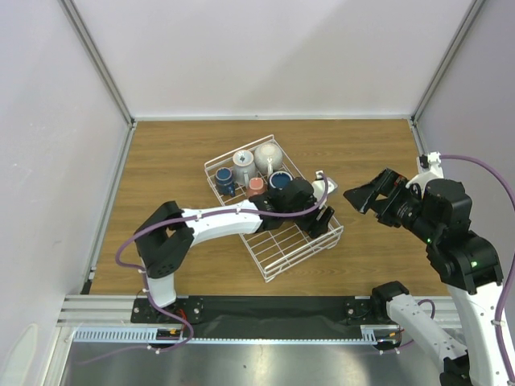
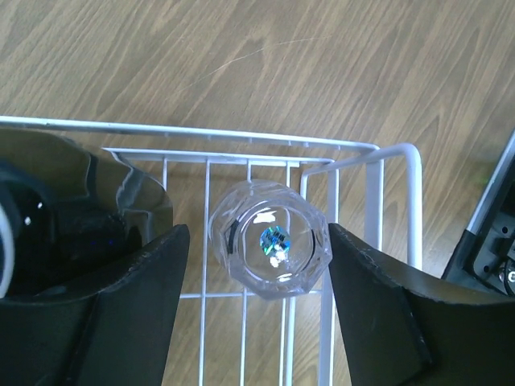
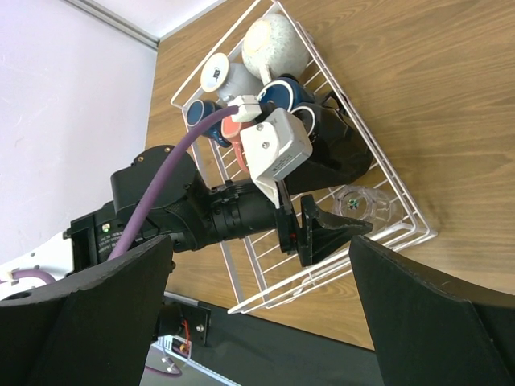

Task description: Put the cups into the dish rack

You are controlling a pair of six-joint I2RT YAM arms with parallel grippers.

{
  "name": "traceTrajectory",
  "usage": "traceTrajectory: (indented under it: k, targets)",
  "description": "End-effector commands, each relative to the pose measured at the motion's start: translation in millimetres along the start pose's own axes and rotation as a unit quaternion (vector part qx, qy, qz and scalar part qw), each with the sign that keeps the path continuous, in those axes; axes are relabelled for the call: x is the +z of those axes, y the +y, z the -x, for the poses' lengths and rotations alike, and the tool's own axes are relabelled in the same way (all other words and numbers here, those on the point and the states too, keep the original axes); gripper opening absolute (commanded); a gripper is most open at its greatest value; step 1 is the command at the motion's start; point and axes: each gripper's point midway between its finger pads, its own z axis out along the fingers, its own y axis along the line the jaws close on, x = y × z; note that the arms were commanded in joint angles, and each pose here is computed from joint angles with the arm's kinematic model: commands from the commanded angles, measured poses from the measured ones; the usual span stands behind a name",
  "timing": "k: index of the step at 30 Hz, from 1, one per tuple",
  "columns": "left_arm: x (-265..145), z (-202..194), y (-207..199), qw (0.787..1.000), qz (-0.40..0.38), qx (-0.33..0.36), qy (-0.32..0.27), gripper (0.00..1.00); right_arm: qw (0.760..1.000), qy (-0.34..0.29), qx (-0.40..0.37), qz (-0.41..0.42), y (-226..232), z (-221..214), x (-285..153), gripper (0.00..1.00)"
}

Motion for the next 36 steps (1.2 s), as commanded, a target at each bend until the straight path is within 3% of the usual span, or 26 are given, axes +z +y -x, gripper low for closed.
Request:
traceTrajectory:
  k: [1,17,23,28,31,36]
  targets:
    - [-19,19,-6,1.0,0.0,-0.004,-0.027,0.74,1.0,-0.014,-0.008,0.015,9,7,-12,1.0]
    - [-73,39,-34,0.996,-0.048,-0.031,-0.063,0.68,1.0,-0.007,0.015,0.025,7,-1,-5,1.0]
    - [-125,52,-57,0.988,-0.089,-0.056,-0.117,0.67,1.0,0.011,0.006,0.02,0,-11,4,1.0]
    - [-185,69,-60,0.971,-0.092,-0.092,-0.201,0.75,0.999,0.047,0.001,-0.011,-23,-34,15,1.0]
    - [-202,61,-50,0.962,-0.07,-0.136,-0.226,0.91,0.997,0.078,0.005,-0.026,-37,-53,21,1.0]
    - [-224,56,-36,0.941,-0.059,-0.193,-0.27,0.97,0.989,0.124,0.026,-0.074,-66,-84,29,1.0]
